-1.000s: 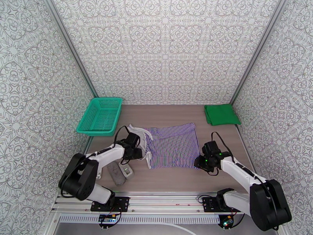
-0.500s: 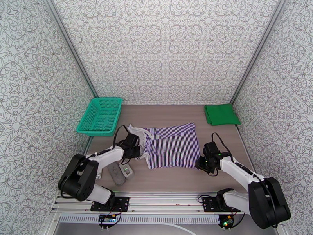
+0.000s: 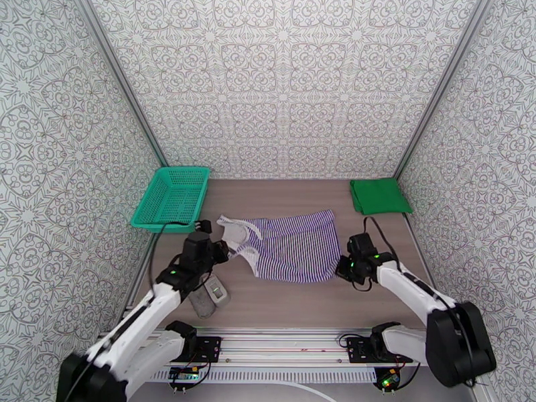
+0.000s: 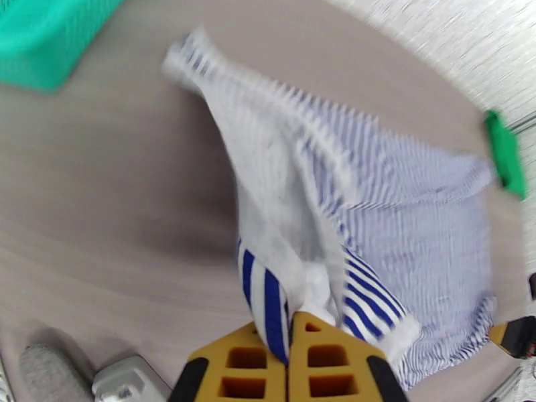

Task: Fold and stack the mixed laundry pile

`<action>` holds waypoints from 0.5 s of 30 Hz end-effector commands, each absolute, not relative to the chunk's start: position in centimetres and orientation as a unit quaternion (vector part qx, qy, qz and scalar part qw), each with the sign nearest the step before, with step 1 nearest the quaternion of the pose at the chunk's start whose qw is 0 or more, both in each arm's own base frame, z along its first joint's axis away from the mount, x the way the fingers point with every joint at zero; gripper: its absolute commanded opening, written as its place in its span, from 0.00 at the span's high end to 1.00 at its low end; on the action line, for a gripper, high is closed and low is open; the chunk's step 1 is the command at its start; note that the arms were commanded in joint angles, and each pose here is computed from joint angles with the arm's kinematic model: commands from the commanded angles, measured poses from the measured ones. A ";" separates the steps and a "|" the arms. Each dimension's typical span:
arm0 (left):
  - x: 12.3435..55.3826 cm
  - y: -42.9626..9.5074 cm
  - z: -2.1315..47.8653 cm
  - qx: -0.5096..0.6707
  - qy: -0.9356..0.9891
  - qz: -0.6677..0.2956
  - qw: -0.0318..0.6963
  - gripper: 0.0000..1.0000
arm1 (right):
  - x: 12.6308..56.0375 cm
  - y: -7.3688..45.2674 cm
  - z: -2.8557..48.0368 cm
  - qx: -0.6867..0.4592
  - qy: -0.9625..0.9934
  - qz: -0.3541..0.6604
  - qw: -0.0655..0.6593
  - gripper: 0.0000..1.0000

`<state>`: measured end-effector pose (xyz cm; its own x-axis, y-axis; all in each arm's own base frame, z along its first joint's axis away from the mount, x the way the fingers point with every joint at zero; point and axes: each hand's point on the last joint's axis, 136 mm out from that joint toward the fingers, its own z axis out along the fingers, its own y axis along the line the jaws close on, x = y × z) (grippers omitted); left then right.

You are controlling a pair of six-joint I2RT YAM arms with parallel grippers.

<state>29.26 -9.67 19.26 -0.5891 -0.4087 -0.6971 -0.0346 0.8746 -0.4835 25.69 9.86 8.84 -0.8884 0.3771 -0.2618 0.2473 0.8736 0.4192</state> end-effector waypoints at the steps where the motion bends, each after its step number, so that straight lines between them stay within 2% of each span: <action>1: 27.4 -9.8 28.1 -0.101 0.829 -0.246 0.491 1.00 | 26.4 8.4 18.0 0.142 0.936 0.181 0.267 1.00; 5: 25.6 -9.4 36.3 -0.070 0.803 -0.233 0.544 1.00 | 26.0 6.1 27.4 0.130 0.913 0.149 0.357 1.00; 7: 25.5 -9.1 38.1 -0.065 0.808 -0.213 0.545 1.00 | 26.4 5.2 30.7 0.127 0.906 0.133 0.381 1.00; 11: 28.7 -9.0 40.3 -0.054 0.826 -0.170 0.536 1.00 | 29.9 4.3 34.3 0.134 0.894 0.142 0.403 1.00; 15: 34.0 -9.9 42.1 -0.047 0.819 -0.202 0.535 1.00 | 35.5 4.7 37.1 0.137 0.878 0.188 0.419 1.00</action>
